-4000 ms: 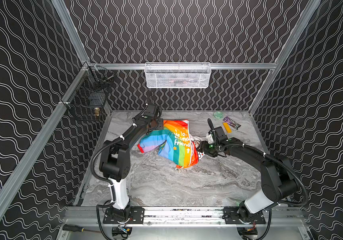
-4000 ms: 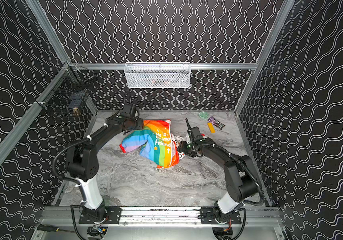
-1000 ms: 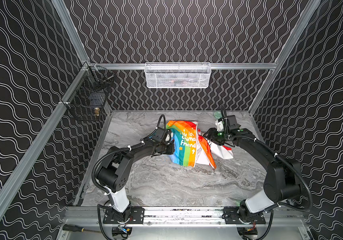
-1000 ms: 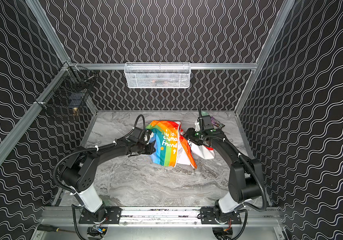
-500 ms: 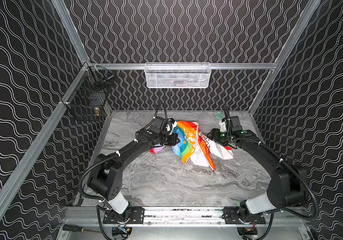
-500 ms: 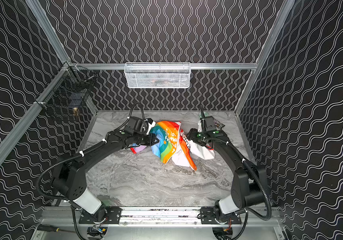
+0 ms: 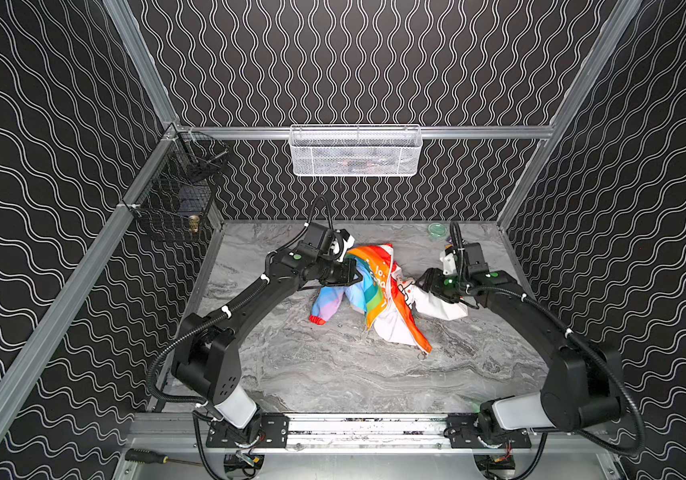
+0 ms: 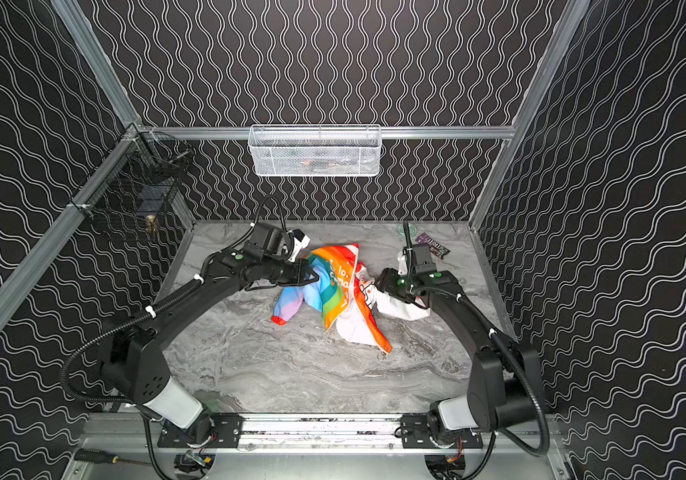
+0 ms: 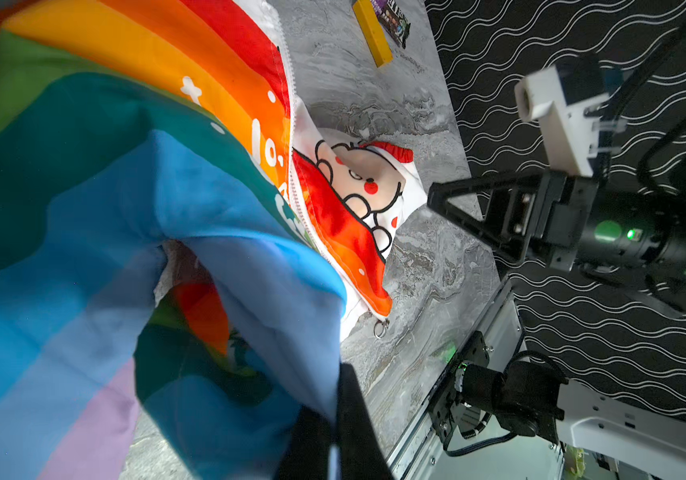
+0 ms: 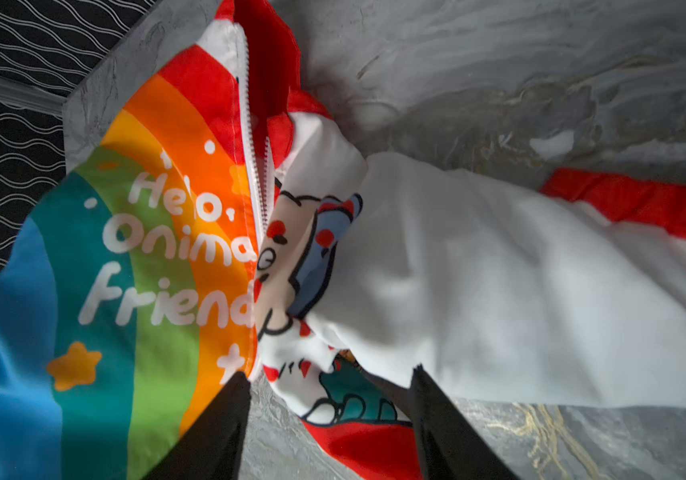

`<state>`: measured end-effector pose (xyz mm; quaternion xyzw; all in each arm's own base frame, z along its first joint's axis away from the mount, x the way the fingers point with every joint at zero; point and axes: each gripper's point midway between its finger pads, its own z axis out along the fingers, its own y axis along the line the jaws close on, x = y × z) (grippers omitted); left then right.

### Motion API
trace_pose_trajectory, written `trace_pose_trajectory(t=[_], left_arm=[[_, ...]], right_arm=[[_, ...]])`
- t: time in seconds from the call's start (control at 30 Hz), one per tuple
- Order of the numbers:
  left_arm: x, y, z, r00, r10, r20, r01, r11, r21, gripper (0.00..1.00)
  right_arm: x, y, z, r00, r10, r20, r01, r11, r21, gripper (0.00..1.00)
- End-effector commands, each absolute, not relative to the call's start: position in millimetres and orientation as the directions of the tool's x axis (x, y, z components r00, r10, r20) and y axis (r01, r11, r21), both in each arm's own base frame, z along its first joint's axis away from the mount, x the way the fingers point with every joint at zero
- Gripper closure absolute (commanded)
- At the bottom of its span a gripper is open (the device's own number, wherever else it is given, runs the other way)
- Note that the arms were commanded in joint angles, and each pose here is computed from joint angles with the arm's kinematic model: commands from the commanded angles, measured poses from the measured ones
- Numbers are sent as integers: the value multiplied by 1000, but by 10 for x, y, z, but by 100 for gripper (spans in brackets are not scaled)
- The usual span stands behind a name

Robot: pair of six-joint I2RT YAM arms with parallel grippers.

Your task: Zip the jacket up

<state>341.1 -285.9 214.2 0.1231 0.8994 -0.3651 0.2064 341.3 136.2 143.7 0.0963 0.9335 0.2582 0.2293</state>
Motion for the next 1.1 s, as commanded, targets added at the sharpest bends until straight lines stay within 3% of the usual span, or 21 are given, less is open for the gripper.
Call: trace_pose_trajectory(t=[0.0, 0.27, 0.5, 0.57, 0.83, 0.9, 1.07], left_arm=[[3418, -2829, 2159, -896, 62, -441, 349, 712, -609, 100], [3471, -2691, 2219, -910, 16, -414, 297, 722, -625, 100], [3431, -2522, 2306, -914, -12, -405, 268, 732, -627, 100], [3422, -2466, 2337, -915, -21, -404, 259, 736, -625, 100], [3427, -2111, 2310, -917, -44, -397, 205, 802, -561, 100], [3433, -2002, 2261, -919, -40, -393, 186, 834, -520, 100], [3440, -1794, 2154, -922, -28, -385, 155, 887, -435, 100]], right_arm=[[3218, 1463, 1404, -892, 264, -368, 8, 821, 571, 37], [2781, 1760, 880, -947, 137, -292, -38, 852, 522, 36], [2767, 1712, 549, -952, 161, -261, 21, 883, 469, 36], [2767, 1719, 493, -955, 160, -251, 25, 883, 468, 42], [2755, 1824, 749, -954, 155, -256, -4, 849, 528, 88], [2744, 1859, 941, -950, 146, -278, -33, 833, 552, 94], [2675, 1946, 1374, -943, 115, -311, -103, 790, 605, 95]])
